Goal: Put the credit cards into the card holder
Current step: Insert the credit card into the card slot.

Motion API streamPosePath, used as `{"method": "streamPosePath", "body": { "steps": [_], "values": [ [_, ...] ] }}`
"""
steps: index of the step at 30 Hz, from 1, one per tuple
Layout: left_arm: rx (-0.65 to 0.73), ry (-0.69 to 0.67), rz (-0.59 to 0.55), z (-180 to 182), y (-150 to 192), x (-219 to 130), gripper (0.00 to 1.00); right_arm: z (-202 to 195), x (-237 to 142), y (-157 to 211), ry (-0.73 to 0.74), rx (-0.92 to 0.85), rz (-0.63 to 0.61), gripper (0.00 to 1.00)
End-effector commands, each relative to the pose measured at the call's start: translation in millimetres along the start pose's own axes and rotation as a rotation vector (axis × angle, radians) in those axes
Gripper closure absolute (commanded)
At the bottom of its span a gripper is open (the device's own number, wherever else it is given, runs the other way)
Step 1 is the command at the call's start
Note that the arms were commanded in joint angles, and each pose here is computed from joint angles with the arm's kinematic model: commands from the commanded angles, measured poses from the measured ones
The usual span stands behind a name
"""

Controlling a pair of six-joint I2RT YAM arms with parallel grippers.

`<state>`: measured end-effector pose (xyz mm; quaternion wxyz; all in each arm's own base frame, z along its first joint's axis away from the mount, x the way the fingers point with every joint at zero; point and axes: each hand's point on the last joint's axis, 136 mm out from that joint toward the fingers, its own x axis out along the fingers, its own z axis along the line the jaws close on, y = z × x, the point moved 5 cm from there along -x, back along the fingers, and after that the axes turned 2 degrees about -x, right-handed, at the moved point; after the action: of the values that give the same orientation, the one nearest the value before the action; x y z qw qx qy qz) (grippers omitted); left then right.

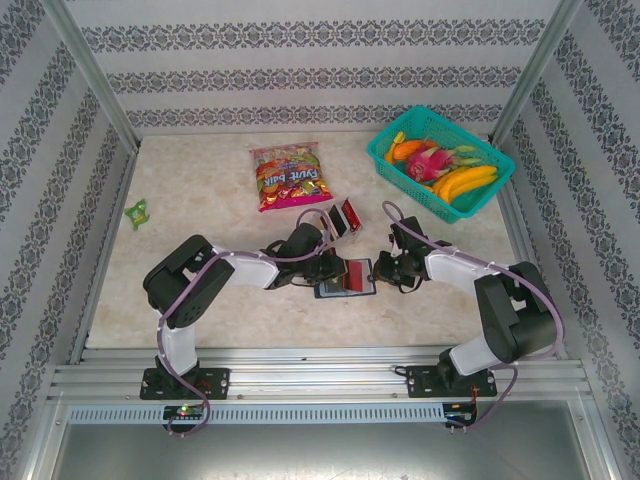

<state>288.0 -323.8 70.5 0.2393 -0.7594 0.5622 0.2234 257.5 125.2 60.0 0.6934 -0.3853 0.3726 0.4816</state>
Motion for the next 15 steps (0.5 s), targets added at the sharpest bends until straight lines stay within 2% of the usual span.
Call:
{"method": "streamPosePath", "body": {
  "steps": [1,6,8,11,15],
  "values": [
    [0.0,-0.006,0.02,2.4,11.9,12.0,0.97,-10.2,10.4,23.5,0.003,0.031,0.102,0.82],
    [-0.029,-0.021,0.016,2.2,13.8,17.6,0.9,-9.8,10.3,25.0,-0.003,0.031,0.109,0.82],
    [-0.052,-0.017,0.011,1.9,14.5,18.5,0.83,-9.6,9.7,25.8,-0.007,0.032,0.109,0.82],
    [-0.052,0.017,0.017,-9.1,17.0,19.6,0.77,-9.7,9.1,27.3,-0.012,0.035,0.112,0.83],
    [-0.034,-0.008,0.026,-17.2,20.3,22.3,0.69,-10.7,9.7,29.4,-0.012,0.036,0.118,0.85]
  ]
}}
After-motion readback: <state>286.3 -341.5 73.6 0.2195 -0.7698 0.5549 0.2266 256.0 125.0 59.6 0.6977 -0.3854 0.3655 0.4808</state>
